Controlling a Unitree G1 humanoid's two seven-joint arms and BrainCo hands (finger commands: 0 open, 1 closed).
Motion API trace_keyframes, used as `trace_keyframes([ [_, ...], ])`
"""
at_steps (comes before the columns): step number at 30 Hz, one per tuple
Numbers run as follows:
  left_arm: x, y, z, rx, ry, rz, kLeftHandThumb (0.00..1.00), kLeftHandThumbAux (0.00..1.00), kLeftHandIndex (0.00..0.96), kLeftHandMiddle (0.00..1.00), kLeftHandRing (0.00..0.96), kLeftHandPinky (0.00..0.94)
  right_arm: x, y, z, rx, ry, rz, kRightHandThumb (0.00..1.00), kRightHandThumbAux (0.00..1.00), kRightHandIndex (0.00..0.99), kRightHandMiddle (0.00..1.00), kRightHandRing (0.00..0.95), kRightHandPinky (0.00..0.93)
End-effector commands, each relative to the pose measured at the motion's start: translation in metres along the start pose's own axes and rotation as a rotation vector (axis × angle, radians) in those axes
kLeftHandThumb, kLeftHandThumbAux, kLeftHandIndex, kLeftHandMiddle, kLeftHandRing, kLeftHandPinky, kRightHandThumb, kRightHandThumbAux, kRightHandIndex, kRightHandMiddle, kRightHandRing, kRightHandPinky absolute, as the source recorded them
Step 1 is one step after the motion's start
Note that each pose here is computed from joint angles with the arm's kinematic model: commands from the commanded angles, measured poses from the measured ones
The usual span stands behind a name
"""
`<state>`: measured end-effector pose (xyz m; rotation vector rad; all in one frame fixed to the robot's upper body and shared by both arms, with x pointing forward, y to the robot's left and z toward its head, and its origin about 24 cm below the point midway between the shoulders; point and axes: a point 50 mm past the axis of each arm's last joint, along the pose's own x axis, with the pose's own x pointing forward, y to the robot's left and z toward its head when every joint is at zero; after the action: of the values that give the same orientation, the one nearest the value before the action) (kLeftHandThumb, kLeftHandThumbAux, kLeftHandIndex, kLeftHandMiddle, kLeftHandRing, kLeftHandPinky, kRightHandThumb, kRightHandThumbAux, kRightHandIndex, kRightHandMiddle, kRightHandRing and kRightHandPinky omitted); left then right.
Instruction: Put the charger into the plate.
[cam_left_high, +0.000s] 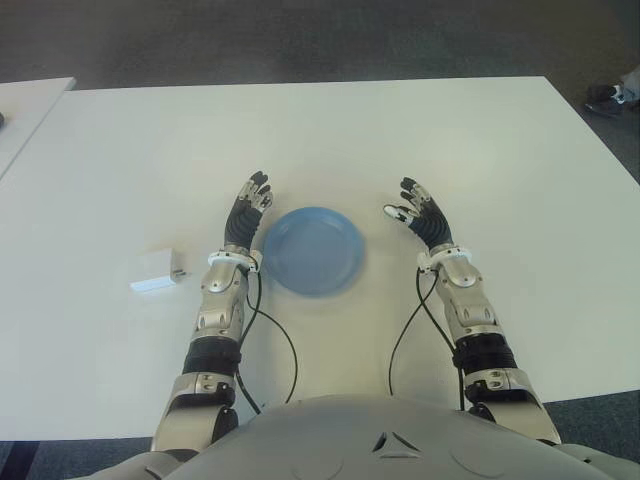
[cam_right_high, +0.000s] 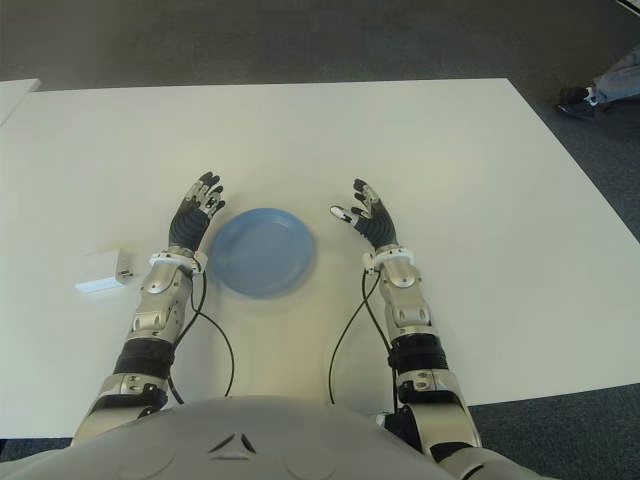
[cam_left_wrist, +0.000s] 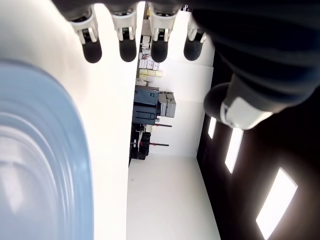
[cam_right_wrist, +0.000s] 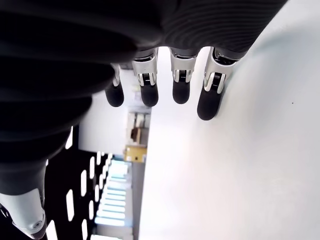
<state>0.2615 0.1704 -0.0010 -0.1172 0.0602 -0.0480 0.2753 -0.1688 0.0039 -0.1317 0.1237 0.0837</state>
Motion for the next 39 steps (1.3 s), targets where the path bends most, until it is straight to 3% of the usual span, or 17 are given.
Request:
trace_keyframes([
  [1,-0.005,0.003,-0.007,0.015,0.029,-0.001,0.034,0.548,0.000,0.016,0.000,0.001,-0.005,0.001,-0.022,0.039,0.061,-0.033,0.113,0.675,0.000,0.034,0.034,0.067],
  [20,-0.005,0.004,-0.007,0.011,0.026,-0.001,0.016,0.544,0.000,0.020,0.003,0.006,-0.002,0.009,-0.032,0.083,0.012,-0.025,0.078,0.730,0.000,0.002,0.001,0.032],
  [34,-0.006,0.005,-0.008,0.022,0.028,-0.009,0.011,0.539,0.000,0.022,0.006,0.011,-0.001,0.011,-0.036,0.100,0.003,-0.004,0.074,0.690,0.000,0.014,0.013,0.051],
  [39,-0.010,0.006,0.001,0.076,-0.008,-0.018,0.035,0.549,0.000,0.050,0.033,0.045,-0.001,0.012,-0.037,0.100,0.000,0.000,0.072,0.673,0.000,0.017,0.016,0.055],
])
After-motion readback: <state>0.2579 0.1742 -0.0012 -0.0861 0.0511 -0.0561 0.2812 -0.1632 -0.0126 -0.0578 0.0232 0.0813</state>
